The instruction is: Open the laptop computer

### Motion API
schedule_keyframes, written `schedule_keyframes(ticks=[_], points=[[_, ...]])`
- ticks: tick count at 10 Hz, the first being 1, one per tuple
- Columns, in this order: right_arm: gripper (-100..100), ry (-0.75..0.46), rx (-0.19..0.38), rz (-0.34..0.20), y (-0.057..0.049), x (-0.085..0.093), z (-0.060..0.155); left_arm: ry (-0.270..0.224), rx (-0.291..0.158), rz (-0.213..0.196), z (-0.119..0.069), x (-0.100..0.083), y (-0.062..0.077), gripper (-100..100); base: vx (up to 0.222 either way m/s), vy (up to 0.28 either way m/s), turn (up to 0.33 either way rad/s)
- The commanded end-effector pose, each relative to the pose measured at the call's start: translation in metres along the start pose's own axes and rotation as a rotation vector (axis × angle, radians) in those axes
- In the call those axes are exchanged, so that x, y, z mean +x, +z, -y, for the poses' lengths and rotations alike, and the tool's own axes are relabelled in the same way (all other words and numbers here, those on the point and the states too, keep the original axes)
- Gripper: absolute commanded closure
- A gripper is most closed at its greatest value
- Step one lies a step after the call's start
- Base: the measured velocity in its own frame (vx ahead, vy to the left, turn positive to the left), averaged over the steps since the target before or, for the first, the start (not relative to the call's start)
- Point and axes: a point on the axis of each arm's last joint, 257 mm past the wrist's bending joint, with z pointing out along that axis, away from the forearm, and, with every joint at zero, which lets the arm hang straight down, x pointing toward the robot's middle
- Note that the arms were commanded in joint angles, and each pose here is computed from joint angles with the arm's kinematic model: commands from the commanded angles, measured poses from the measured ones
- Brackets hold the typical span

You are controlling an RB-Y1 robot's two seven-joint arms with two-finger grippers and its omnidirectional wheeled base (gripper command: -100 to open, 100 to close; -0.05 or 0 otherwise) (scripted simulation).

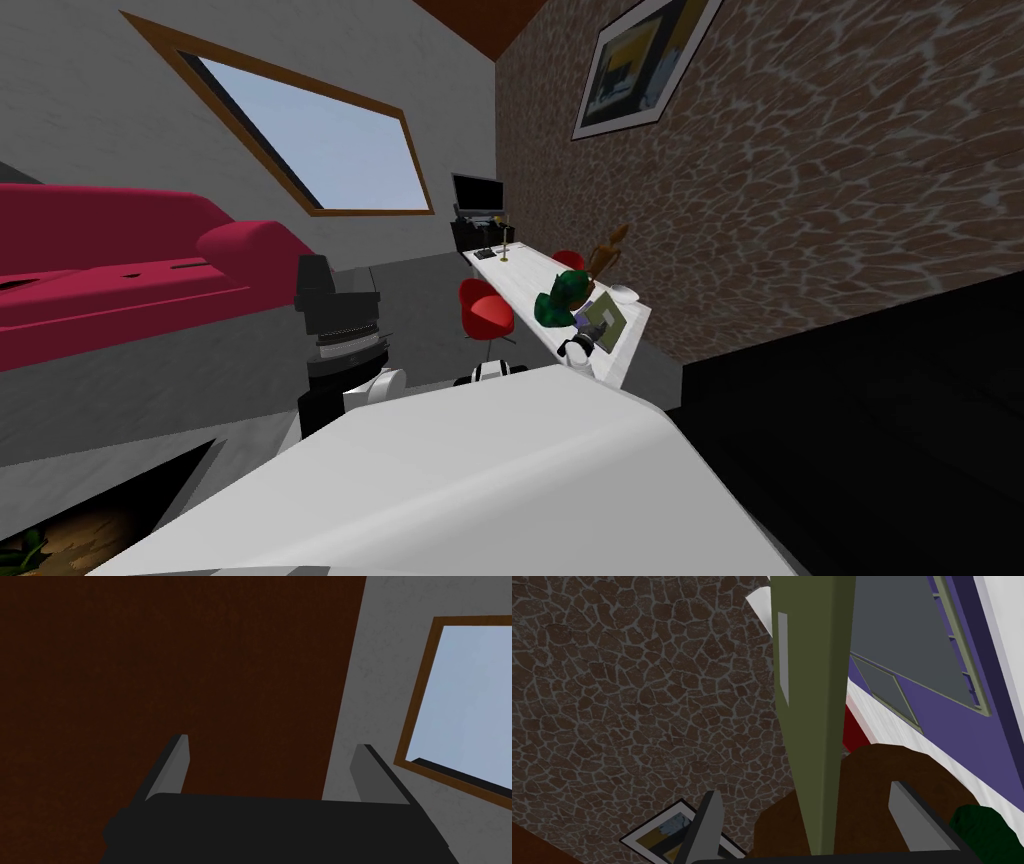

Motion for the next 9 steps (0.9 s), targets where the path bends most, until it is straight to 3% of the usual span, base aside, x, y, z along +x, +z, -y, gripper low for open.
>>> schedule_keyframes(ticks=[1,4,5,6,7,8,9], points=[[-100,0.022,0.009,-0.015,-0.008,0.010,-0.003,0.000,0.000,0.000,0.000,0.000,0.000,0,0.020,-0.054,0.046],[-100,0.025,0.010,-0.017,-0.010,0.012,-0.003,0.000,0.000,0.000,0.000,0.000,0.000,0,0.007,-0.026,0.016],[100,0.025,0.010,-0.017,-0.010,0.012,-0.003,0.000,0.000,0.000,0.000,0.000,0.000,0,0.000,0.000,0.000],[100,-0.060,0.009,-0.028,-0.015,0.030,-0.004,0.000,0.000,0.000,0.000,0.000,0.000,0,0.077,0.014,0.034],[100,-0.088,0.009,-0.032,-0.017,0.037,-0.004,0.000,0.000,0.000,0.000,0.000,0.000,0,0.121,0.017,0.007],[100,-0.060,0.011,-0.031,-0.014,0.032,-0.003,0.000,0.000,0.000,0.000,0.000,0.000,0,0.047,0.010,-0.010],[100,-0.089,0.039,-0.086,-0.005,0.060,0.008,0.000,0.000,0.000,0.000,0.000,0.000,0,-0.060,0.005,0.361]])
